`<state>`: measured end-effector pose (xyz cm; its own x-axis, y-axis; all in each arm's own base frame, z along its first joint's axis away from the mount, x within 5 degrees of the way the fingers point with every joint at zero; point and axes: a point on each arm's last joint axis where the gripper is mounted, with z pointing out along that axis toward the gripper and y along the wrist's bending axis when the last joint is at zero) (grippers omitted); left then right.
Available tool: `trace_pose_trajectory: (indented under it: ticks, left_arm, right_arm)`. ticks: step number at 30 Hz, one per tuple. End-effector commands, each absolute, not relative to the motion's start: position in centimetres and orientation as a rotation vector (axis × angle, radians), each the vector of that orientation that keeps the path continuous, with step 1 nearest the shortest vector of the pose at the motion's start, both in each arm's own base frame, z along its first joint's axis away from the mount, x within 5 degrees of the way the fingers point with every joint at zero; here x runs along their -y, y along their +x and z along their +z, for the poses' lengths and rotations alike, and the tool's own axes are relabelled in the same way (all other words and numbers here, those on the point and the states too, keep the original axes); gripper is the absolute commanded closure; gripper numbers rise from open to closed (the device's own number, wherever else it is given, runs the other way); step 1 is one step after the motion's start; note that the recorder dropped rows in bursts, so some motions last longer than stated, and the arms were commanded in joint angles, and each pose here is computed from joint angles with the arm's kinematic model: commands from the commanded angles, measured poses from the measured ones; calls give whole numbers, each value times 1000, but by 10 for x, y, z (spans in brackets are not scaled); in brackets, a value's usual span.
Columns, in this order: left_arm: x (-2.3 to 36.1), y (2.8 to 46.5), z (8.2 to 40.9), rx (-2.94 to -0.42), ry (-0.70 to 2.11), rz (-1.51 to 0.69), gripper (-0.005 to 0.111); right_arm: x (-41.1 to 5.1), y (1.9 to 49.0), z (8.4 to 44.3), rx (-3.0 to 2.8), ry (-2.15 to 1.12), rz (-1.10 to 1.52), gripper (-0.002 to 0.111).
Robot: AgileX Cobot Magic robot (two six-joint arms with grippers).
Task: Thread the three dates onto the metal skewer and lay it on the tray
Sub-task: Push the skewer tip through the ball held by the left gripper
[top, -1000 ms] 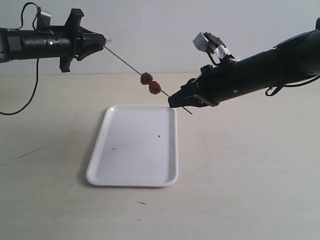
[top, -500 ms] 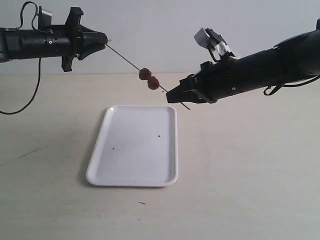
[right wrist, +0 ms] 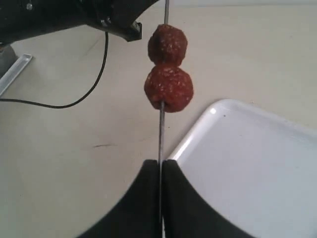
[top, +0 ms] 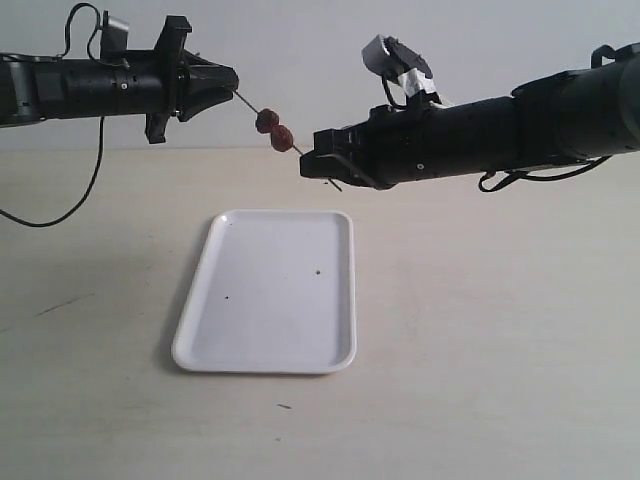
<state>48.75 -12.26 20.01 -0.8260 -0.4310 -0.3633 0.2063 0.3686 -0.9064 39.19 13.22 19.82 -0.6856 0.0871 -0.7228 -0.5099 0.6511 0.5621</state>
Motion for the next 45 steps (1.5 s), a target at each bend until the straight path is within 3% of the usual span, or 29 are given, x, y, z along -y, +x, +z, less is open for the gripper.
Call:
trace_pose_trajectory:
  ticks: [1, 13, 33, 39, 45]
  left_arm:
    - [129, 484, 205, -2066, -144, -1525, 81]
    - [135, 480, 207, -2068, -89, -1573, 81]
    - [136, 479, 208, -2066, -77, -1588, 80]
    - [136, 479, 208, -2061, -84, -1593, 59]
    - [134, 480, 209, -2047, -100, -1603, 57]
  right_arm:
    - [-135, 396, 206, -2061, -339, 1017, 108]
    - [-169, 413, 214, -2039, -344, 1059, 108]
    - [-170, 419, 216, -2046, -321, 1051, 108]
    - [-170, 419, 215, -2056, -332, 1040, 108]
    - [-169, 419, 215, -2060, -339, 1031, 108]
